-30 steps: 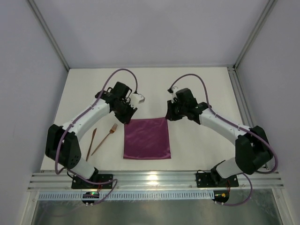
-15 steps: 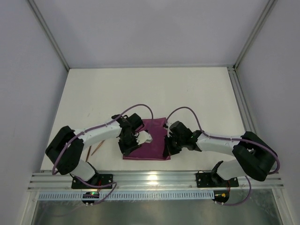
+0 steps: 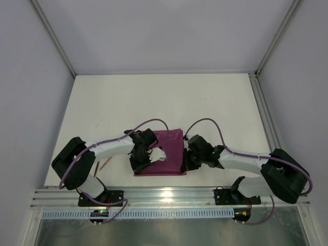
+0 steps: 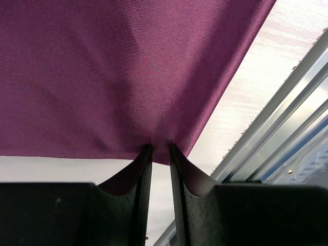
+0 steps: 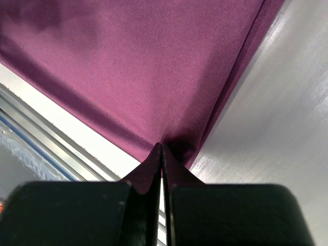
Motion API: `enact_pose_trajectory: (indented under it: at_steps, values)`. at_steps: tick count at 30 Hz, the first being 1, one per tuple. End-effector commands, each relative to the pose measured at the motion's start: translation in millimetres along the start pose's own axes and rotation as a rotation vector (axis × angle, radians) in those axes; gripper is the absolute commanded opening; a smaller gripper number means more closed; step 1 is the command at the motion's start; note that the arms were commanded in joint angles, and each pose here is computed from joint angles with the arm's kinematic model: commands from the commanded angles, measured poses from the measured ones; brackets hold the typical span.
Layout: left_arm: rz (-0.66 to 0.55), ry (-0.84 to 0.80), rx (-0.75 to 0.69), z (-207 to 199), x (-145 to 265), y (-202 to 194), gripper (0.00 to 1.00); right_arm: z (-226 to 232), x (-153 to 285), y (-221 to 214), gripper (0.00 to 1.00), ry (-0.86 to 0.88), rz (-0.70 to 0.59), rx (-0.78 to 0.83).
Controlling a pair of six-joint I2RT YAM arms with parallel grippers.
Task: Fold the napkin into a case and place the utensils inside
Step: Smooth out the square-folded napkin at the center of the board.
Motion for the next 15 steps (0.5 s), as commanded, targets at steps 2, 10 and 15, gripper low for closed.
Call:
enact_pose_trajectory:
  at_steps: [2,10,15]
  values:
    - [-0.016,0.051,-0.040,4,-7,-3,0.23,-21,3,-10,0.03,-0.202,0.039,-0.007]
    - [-0.170,0.132,-0.031,-1,28,4,0.25,15,32,24,0.03,-0.110,-0.070,0.074]
    - [-0.318,0.110,-0.077,-14,59,7,0.21,58,36,40,0.03,0.027,-0.137,0.134]
Point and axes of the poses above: each gripper's point midway between its finger pads, its own x axis back along the fingers, its own z axis along the line the jaws close on, y = z × x, the point moved 10 cm from there along x, back along the fingers, and after that the axes turned 2 degrees about -x, right-handed, at the moved point
